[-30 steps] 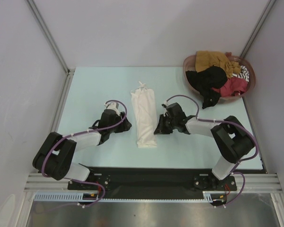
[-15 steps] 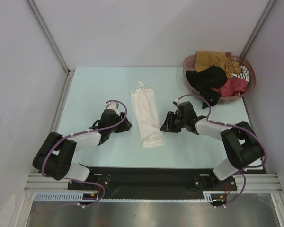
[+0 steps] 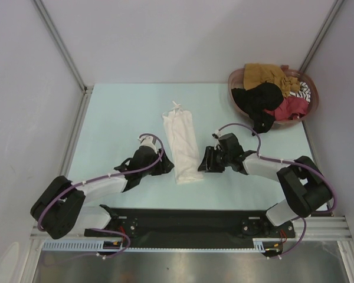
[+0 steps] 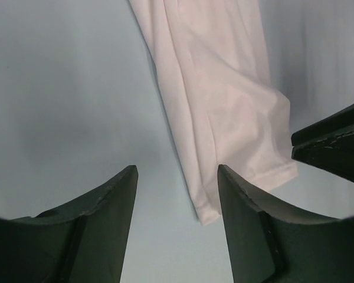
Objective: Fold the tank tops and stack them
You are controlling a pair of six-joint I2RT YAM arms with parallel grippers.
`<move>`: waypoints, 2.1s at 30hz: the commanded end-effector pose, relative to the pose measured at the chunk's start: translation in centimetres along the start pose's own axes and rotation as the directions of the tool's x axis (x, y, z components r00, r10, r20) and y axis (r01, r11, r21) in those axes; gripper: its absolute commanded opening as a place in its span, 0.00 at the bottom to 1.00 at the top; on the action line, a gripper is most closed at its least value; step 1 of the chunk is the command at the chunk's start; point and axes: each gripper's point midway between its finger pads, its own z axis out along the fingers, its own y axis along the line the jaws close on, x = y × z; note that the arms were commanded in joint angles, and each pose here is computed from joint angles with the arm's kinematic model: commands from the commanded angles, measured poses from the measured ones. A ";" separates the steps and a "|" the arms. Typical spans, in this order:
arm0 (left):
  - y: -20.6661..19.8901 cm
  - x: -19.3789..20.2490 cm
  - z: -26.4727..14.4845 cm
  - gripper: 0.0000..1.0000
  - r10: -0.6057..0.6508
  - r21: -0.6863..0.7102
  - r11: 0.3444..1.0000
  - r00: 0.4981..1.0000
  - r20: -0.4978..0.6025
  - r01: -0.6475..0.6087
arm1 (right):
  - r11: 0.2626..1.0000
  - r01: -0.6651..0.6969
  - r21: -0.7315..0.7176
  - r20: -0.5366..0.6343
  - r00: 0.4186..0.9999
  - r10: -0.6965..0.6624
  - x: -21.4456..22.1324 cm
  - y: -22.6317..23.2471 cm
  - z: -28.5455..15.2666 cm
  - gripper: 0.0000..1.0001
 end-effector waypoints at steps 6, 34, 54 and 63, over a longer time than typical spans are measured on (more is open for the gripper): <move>-0.1 1.0 -0.7 0.62 -0.104 -0.007 0.994 0.994 0.018 0.105 | 0.999 0.019 0.027 -0.017 1.000 -0.019 1.1 -0.1 -0.3 0.18; -1.9 7.2 -0.2 0.53 -0.261 0.009 0.965 0.958 -0.117 0.264 | 0.999 -0.042 -0.001 -0.021 0.999 0.042 2.1 -1.6 -1.0 0.01; -0.6 8.4 -1.1 0.00 -0.264 -0.060 0.964 0.960 -0.095 0.260 | 1.000 -0.011 -0.009 -0.042 0.999 0.011 3.7 0.4 -1.8 0.01; 0.1 9.6 -3.6 0.00 -0.238 -0.031 0.971 0.959 -0.154 0.236 | 1.000 0.002 -0.015 -0.049 0.999 -0.003 5.8 1.5 -2.4 0.43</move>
